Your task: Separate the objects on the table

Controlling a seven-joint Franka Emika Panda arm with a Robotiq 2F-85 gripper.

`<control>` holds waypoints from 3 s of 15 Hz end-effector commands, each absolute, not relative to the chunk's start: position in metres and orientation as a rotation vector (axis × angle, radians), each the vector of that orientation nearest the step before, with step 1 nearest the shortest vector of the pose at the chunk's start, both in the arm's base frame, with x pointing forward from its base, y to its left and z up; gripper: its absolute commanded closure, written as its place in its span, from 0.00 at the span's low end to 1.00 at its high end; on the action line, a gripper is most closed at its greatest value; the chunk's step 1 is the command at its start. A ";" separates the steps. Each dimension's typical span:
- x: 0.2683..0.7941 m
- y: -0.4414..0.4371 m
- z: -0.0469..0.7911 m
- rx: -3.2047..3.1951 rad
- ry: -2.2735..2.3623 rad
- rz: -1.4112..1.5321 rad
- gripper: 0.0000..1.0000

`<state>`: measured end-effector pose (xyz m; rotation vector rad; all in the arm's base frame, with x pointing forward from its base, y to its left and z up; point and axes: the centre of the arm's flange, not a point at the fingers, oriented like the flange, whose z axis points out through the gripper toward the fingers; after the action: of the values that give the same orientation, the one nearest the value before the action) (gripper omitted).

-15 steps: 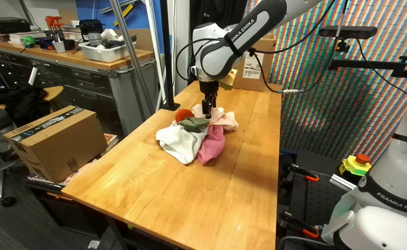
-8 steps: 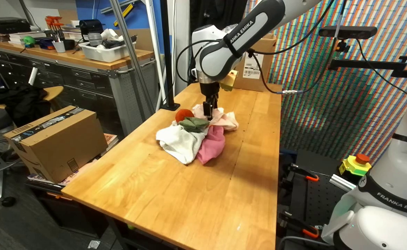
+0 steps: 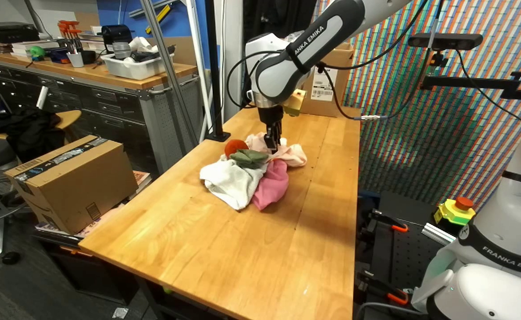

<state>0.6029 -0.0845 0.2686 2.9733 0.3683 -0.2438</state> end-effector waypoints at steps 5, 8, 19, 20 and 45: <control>0.601 -0.090 0.286 2.944 0.357 -0.383 1.00; 0.600 -0.091 0.295 2.934 0.345 -0.387 0.99; 0.583 -0.119 0.436 2.752 0.149 -0.058 0.98; 0.579 -0.123 0.450 2.734 0.125 -0.025 0.98; 0.406 -0.320 0.595 2.570 -0.721 0.227 0.98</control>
<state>0.4315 -0.3227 0.5811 2.6054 -0.6624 0.1824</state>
